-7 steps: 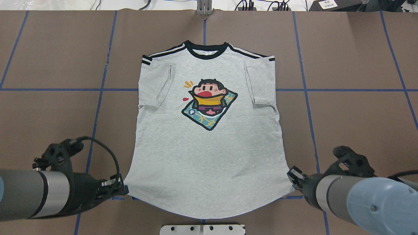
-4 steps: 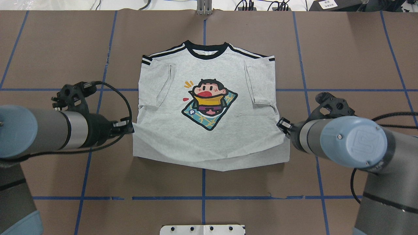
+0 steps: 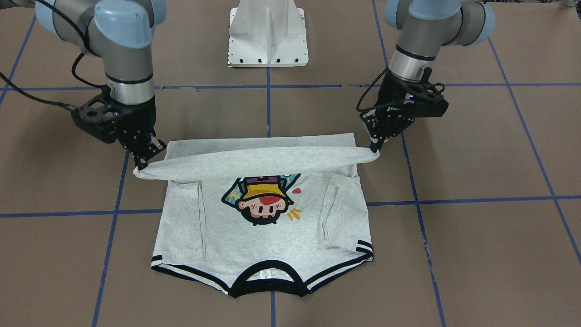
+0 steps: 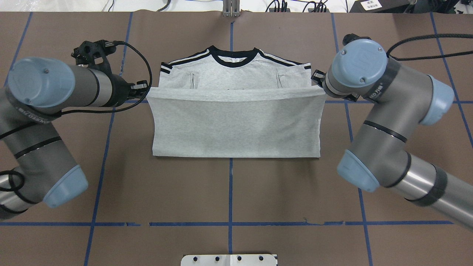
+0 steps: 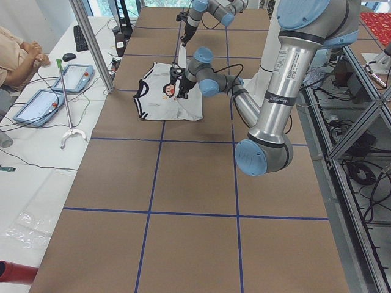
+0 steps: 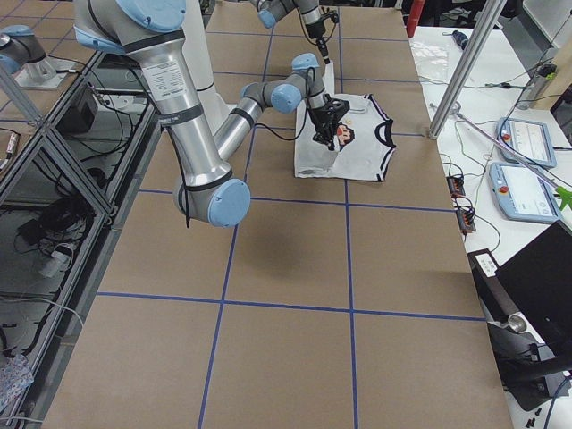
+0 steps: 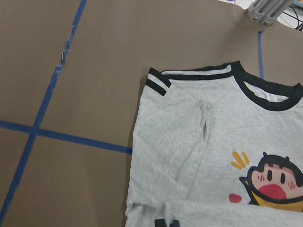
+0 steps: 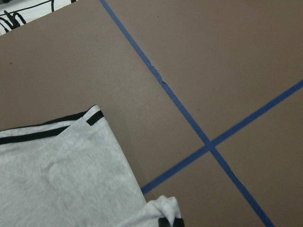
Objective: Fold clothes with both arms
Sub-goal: 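Lift the hem with both grippers and fold it toward the collar, then lay the hem down near the collar and open both grippers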
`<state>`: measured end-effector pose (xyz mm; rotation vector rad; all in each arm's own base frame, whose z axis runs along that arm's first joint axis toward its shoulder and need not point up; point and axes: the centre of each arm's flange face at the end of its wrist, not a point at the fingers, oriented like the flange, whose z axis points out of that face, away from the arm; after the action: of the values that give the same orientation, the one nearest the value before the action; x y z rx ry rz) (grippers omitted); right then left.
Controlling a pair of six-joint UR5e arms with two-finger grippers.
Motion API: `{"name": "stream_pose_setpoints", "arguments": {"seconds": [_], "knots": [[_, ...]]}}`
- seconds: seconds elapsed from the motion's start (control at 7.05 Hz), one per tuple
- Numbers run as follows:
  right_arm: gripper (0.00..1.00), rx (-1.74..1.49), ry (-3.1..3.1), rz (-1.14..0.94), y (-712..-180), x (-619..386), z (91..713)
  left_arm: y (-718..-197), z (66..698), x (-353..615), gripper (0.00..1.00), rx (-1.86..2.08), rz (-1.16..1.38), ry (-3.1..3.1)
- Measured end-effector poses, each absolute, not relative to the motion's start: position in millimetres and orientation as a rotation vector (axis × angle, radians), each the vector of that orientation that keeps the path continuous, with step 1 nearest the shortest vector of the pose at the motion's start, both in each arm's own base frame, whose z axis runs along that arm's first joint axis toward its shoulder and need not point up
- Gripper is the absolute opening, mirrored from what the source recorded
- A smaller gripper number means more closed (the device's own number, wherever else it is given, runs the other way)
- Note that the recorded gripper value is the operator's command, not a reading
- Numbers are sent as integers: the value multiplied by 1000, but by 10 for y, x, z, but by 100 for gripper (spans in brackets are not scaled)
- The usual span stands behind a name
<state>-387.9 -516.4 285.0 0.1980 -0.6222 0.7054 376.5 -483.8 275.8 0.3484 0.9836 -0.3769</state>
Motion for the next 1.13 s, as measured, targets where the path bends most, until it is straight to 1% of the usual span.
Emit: {"name": "stream_pose_setpoints", "arguments": {"seconds": [0.14,0.28,0.57,0.85,1.13], "knots": [[0,214,-631,709,-5487,-4039,2921,-5108,2907,3885,0,366,-390,989],[0,224,-644,714,-5697,-4146,3028,-5363,3103,3984,0,384,-404,1000],[0,219,-612,718,-5964,-4333,3215,-5742,3282,4177,0,413,-429,997],[0,225,-610,722,-6182,-4530,3373,-6010,3354,4381,0,446,-447,995],[0,237,-636,728,-6270,-4569,3460,-6109,3425,4442,0,474,-459,999]]}}
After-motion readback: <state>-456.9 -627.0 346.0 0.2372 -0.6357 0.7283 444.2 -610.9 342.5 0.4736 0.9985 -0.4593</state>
